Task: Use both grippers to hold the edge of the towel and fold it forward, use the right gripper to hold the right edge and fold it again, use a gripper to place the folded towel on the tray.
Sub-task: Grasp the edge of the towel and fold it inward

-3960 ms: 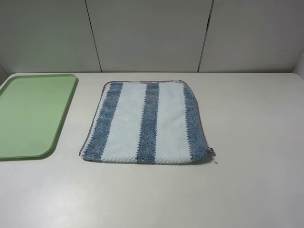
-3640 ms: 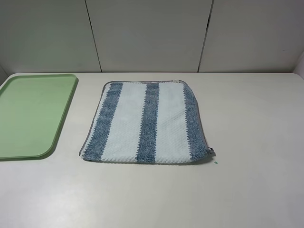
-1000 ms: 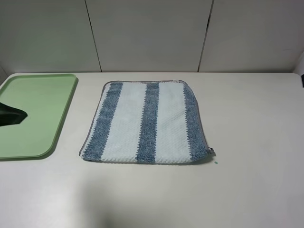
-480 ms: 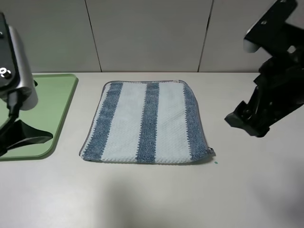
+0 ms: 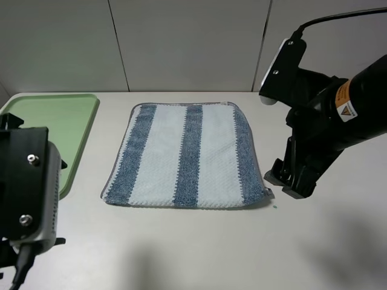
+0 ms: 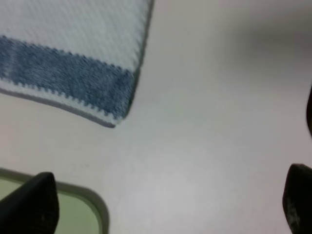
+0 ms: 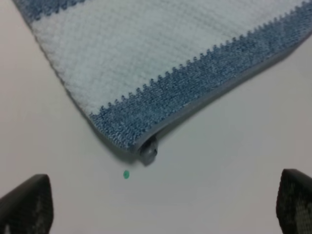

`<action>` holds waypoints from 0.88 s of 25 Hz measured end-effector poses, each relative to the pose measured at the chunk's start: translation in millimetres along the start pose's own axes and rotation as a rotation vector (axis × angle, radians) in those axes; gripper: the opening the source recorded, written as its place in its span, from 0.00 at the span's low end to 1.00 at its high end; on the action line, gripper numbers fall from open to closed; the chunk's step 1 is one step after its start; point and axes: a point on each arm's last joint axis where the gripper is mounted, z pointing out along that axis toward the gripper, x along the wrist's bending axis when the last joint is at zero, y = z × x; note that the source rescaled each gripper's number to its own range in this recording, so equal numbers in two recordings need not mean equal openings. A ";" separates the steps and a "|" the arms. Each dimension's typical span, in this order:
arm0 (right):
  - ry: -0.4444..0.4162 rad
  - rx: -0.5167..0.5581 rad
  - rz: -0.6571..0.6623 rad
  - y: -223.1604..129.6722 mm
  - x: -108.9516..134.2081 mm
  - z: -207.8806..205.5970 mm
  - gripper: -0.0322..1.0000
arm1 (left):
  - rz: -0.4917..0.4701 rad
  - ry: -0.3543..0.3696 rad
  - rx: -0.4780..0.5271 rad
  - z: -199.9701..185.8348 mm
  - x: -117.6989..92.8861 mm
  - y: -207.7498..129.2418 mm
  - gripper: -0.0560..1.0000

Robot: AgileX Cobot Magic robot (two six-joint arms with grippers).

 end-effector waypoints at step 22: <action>0.089 0.040 -0.271 13.3 10.7 56.6 1.00 | 0.217 -0.065 0.177 74.6 -2.1 12.2 0.87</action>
